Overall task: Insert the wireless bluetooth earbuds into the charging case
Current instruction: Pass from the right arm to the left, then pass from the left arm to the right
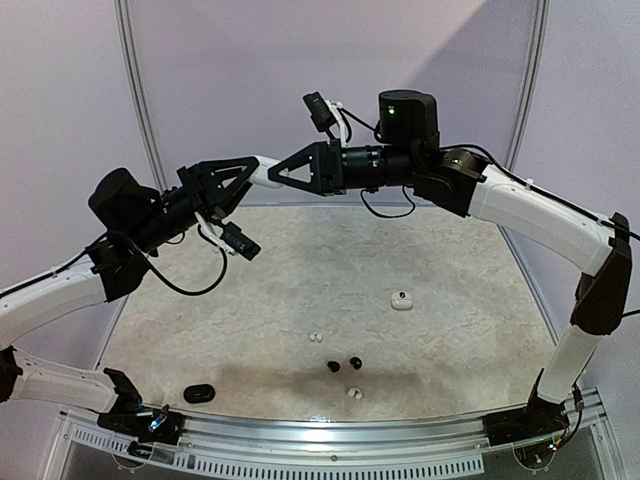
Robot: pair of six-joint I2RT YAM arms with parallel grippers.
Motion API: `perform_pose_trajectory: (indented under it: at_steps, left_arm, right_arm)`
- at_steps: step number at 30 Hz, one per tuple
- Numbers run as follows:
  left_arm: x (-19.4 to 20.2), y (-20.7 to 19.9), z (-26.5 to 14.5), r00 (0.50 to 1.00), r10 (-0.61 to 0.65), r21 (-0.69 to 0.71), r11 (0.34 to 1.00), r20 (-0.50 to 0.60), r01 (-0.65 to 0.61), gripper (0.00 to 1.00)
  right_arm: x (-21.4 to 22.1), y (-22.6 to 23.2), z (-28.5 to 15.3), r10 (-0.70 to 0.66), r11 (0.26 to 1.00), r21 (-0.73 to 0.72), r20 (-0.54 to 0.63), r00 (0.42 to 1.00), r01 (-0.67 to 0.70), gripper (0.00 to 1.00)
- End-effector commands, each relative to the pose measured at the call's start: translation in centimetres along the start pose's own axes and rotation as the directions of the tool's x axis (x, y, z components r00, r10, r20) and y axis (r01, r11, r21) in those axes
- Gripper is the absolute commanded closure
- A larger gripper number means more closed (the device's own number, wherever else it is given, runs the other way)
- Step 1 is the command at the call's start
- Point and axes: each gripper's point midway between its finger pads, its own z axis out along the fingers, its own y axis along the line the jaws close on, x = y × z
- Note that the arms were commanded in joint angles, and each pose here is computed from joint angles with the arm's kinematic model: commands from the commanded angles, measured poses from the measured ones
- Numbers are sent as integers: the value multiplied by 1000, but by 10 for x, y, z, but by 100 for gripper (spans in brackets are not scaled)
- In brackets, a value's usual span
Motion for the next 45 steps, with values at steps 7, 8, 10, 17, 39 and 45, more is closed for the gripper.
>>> perform_pose_trajectory:
  at_steps: [7,8,10,17,39,45]
  left_arm:
    - [-17,-15,-15,983,-181,145,974,36,174,100]
    - [-18,-16,-20,975,-217,182,961,35,208,100]
    - [-24,-27,-30,940,-340,293,901,14,321,100]
    - [-42,-42,-57,472,-806,509,256,-357,822,100]
    - [-76,-19,-49,-386,-608,311,-737,-694,601,100]
    - [-75,-20,-50,-386,-609,302,-731,-693,611,100]
  right_arm:
    - [-1,-12,-2,-90,991,99,13,996,88,48]
    - [-5,-8,-8,-121,987,114,23,992,118,36]
    - [-10,-3,-18,-189,973,141,40,981,182,27]
    - [-17,24,-58,-432,894,180,94,897,411,22]
    - [41,3,-22,-458,882,76,-91,884,465,22]
    - [52,6,-7,-449,891,14,-128,884,454,30]
